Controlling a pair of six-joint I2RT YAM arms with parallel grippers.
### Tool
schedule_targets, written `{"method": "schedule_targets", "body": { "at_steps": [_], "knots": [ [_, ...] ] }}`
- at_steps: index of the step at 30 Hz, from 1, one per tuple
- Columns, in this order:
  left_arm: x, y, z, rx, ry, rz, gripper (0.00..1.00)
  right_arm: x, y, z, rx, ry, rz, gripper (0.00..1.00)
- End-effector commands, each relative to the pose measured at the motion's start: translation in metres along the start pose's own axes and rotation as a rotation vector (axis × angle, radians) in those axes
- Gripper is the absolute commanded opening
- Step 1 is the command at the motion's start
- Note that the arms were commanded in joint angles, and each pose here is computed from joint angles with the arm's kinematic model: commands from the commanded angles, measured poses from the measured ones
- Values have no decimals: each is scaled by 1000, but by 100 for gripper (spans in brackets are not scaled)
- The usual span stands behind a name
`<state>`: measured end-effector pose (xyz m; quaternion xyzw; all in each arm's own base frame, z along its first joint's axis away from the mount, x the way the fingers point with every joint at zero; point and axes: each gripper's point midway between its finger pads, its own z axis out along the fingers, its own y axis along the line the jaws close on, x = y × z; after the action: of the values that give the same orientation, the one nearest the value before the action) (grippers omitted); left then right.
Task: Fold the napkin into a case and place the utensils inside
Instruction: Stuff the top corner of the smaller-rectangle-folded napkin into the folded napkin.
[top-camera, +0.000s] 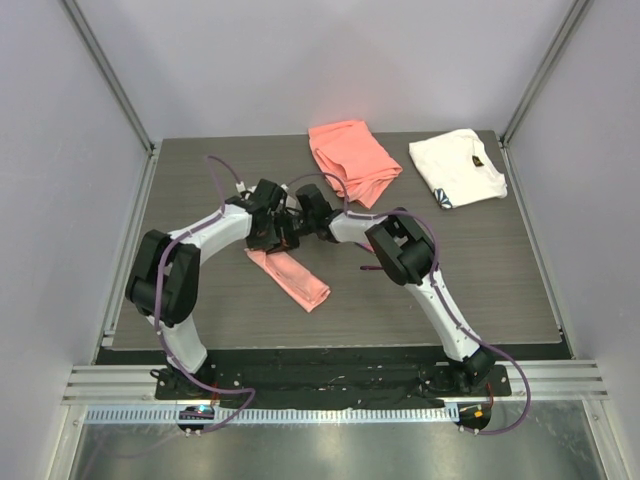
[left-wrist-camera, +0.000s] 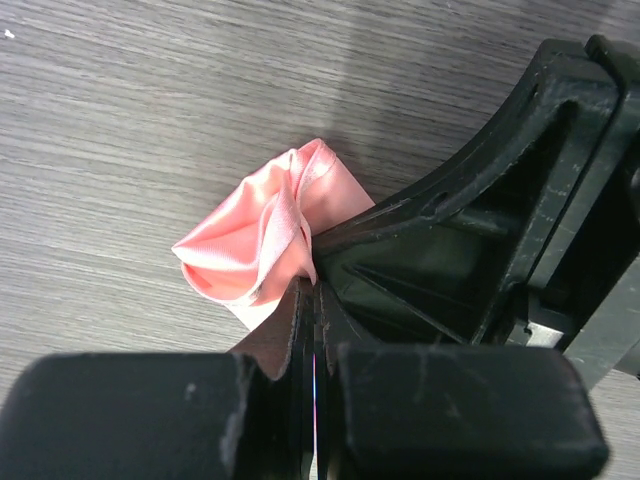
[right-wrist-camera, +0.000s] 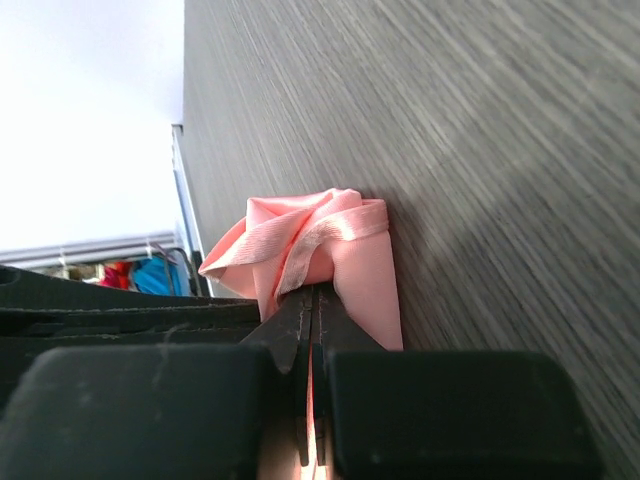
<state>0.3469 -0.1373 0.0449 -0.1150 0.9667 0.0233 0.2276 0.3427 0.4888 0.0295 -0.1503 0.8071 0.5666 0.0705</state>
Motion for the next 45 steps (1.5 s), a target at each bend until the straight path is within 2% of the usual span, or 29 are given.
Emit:
{"method": "schedule_targets", "body": {
  "at_steps": [1,3,8,18,20,23,25,28,33,35,36,37,38,43,44,45],
  "knots": [
    [-2,-11,3,28,-3,-8,0,-8,24,-8,-42,29,-118,1],
    [-3,-11,0,29,-8,-8,0,-17,20,-23,-40,-23,-99,2],
    [-2,-12,-3,51,-11,-7,0,-24,35,-28,-87,-38,-101,2],
    [-7,-11,-2,41,-29,22,0,5,40,15,-105,58,-112,2],
    [-6,-12,-2,51,-24,33,0,10,27,20,-92,80,-123,2],
    [-6,-22,-2,108,-25,39,0,31,-6,29,-49,191,-139,4],
    [-3,-21,-1,91,-6,32,0,40,-22,24,-4,206,-135,7],
    [-7,-11,3,27,-13,18,0,36,-11,13,-22,177,-154,13],
    [-10,-11,4,48,5,-14,0,29,15,0,-81,167,-164,15],
    [-11,-13,-1,67,-5,-27,0,12,40,-4,-211,108,-189,17],
    [-11,-15,-3,80,-3,-28,0,8,49,-7,-245,105,-55,17],
    [-10,-15,-4,86,-3,-29,0,-4,71,-10,-341,56,-140,18],
    [-11,-15,-5,86,-3,-27,0,-6,78,-11,-374,48,-132,19],
    [-11,-15,0,78,0,-1,0,18,74,19,-390,127,-95,24],
    [-10,-13,1,69,3,2,0,21,68,22,-370,130,-109,24],
    [-10,-13,2,73,2,8,0,29,49,27,-275,173,-24,27]
  ]
}}
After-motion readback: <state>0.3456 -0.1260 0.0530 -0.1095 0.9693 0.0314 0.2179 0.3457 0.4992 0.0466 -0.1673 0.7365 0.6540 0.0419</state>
